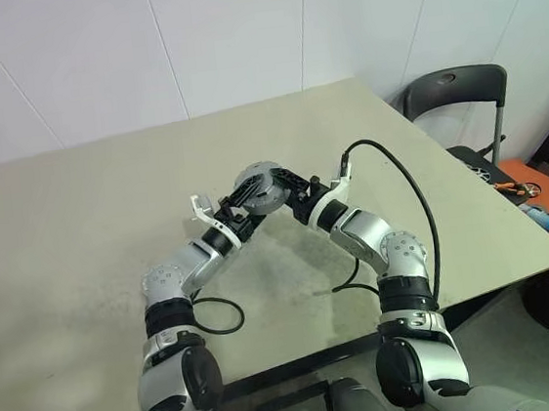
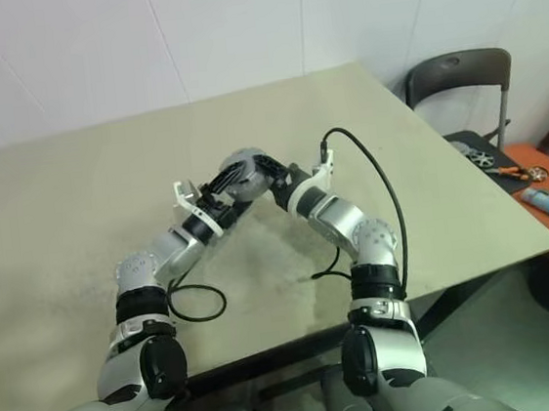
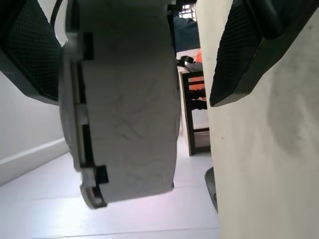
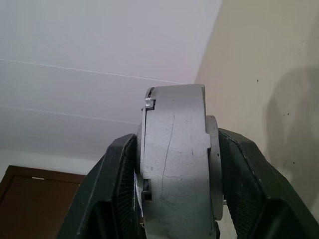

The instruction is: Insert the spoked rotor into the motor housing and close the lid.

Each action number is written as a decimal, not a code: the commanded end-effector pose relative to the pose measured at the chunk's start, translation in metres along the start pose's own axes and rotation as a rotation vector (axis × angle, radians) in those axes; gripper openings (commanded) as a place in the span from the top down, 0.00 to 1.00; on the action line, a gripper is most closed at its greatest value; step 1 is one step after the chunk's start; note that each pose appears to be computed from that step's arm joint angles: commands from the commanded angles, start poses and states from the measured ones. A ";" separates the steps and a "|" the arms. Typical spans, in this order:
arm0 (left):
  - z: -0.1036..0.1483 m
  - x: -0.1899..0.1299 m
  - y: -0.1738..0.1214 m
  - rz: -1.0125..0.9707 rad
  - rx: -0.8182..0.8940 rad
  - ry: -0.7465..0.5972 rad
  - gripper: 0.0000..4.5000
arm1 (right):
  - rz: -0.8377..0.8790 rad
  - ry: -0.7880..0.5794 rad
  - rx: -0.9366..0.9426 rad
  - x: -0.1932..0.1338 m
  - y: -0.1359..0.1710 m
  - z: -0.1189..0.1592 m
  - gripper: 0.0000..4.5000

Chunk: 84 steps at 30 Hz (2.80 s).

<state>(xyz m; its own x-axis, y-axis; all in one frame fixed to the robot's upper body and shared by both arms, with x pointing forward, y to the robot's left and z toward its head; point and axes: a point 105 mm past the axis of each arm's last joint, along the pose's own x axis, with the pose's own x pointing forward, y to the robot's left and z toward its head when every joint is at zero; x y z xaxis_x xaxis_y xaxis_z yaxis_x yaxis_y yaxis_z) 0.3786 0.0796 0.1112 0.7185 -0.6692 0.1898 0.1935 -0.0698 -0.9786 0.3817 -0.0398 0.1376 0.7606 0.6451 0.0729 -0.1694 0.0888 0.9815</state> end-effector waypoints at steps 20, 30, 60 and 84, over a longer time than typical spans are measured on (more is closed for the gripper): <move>0.008 0.002 -0.013 -0.063 0.060 -0.007 0.35 | 0.048 0.010 -0.032 0.006 0.017 -0.003 0.53; 0.016 0.011 -0.030 -0.097 0.092 -0.022 0.36 | 0.015 0.023 -0.132 0.008 0.012 -0.007 0.32; 0.002 0.021 -0.033 -0.022 0.193 0.014 0.53 | -0.046 0.012 -0.106 0.006 0.000 -0.004 0.17; 0.026 0.019 -0.040 -0.039 0.208 -0.081 0.53 | 0.013 -0.099 -0.068 -0.007 0.004 0.028 0.17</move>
<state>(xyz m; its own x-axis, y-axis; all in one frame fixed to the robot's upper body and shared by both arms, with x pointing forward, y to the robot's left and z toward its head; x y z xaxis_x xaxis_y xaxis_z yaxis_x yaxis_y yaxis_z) 0.3985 0.0869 0.1300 0.7727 -0.6162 0.1522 0.2594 0.0878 -0.9618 0.3903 -0.0607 0.1265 0.8135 0.5807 0.0308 -0.1555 0.1662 0.9738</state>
